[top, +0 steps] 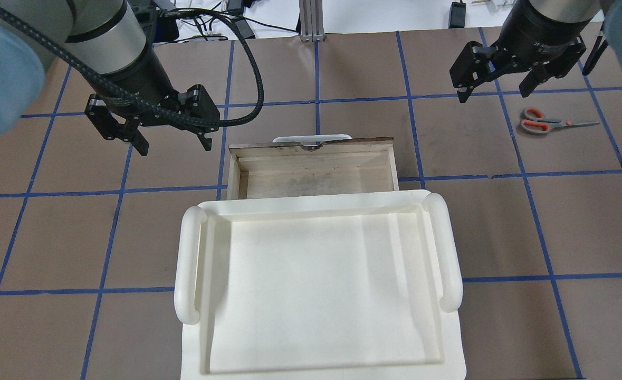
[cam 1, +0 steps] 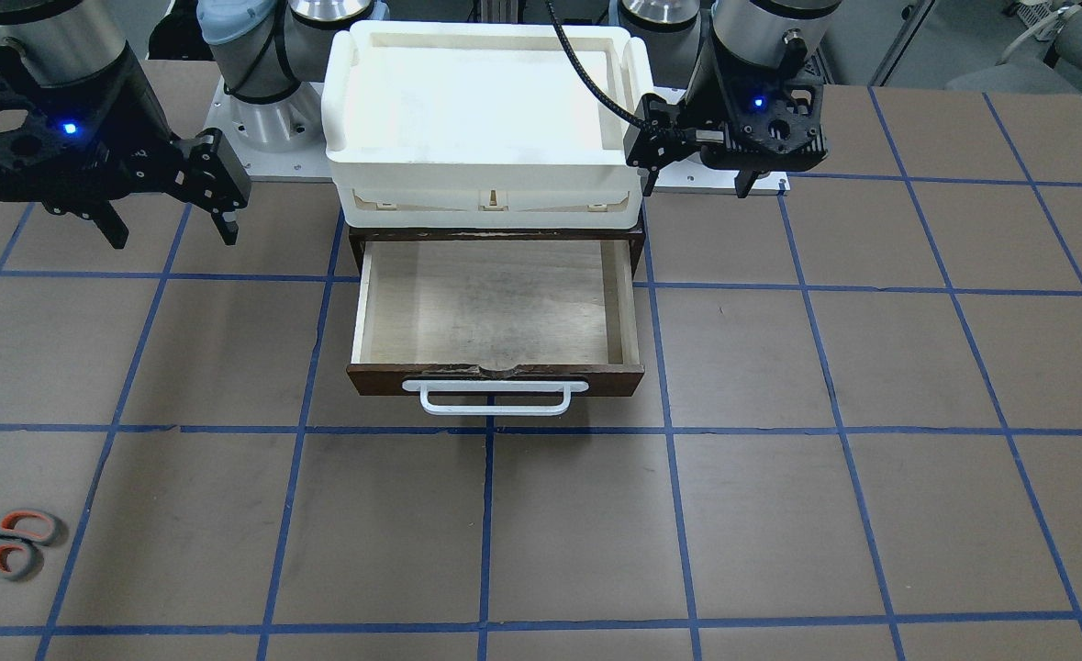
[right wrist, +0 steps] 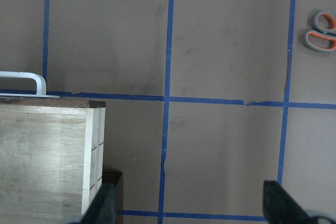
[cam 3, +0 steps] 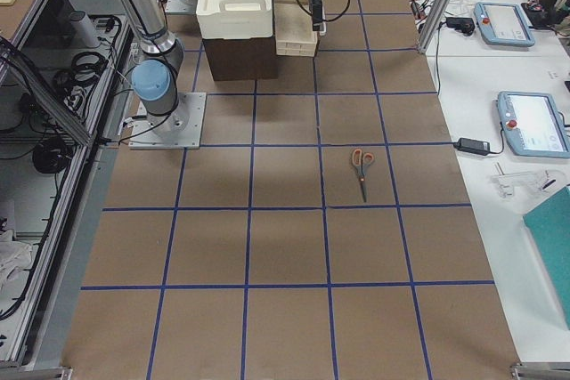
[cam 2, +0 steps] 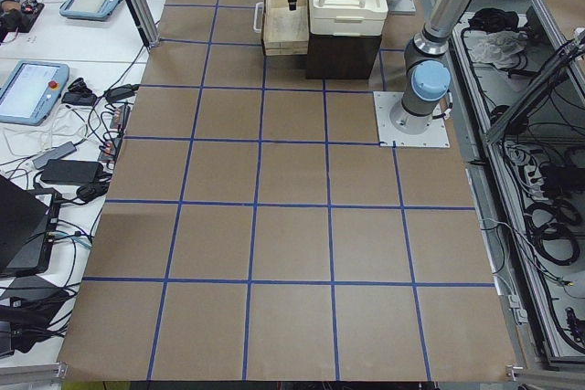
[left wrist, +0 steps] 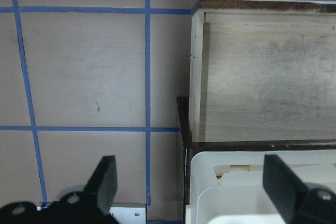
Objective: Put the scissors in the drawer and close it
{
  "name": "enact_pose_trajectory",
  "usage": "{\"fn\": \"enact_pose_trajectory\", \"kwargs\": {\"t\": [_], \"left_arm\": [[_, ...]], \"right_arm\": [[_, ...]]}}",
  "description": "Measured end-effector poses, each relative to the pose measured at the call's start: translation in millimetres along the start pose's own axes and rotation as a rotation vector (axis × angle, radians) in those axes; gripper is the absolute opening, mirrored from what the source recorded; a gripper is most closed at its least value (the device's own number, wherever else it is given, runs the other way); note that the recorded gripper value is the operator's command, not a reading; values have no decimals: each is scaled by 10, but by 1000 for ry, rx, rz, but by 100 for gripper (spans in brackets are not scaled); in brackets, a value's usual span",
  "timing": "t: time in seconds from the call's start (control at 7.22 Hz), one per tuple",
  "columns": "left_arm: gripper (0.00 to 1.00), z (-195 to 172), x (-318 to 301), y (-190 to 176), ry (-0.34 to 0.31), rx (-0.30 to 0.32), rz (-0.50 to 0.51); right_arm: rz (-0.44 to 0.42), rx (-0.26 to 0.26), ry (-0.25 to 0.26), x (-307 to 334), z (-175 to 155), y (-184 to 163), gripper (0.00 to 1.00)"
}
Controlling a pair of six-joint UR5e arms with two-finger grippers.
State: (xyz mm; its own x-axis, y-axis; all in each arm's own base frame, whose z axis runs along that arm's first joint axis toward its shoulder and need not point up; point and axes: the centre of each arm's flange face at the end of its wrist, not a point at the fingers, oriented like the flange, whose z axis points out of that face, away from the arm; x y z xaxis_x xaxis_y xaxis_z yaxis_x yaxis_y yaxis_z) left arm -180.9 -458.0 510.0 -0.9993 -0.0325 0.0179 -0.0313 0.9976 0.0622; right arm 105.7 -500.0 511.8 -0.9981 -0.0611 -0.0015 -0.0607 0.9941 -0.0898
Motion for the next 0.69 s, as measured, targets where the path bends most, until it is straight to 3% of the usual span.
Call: {"fn": "enact_pose_trajectory", "kwargs": {"t": [0.28, 0.69], "left_arm": [[100, 5, 0, -5, 0, -1, 0], [100, 2, -2, 1, 0, -1, 0]], "right_arm": [[-23, -2, -3, 6, 6, 1, 100], [-161, 5, 1, 110, 29, -45, 100]]}}
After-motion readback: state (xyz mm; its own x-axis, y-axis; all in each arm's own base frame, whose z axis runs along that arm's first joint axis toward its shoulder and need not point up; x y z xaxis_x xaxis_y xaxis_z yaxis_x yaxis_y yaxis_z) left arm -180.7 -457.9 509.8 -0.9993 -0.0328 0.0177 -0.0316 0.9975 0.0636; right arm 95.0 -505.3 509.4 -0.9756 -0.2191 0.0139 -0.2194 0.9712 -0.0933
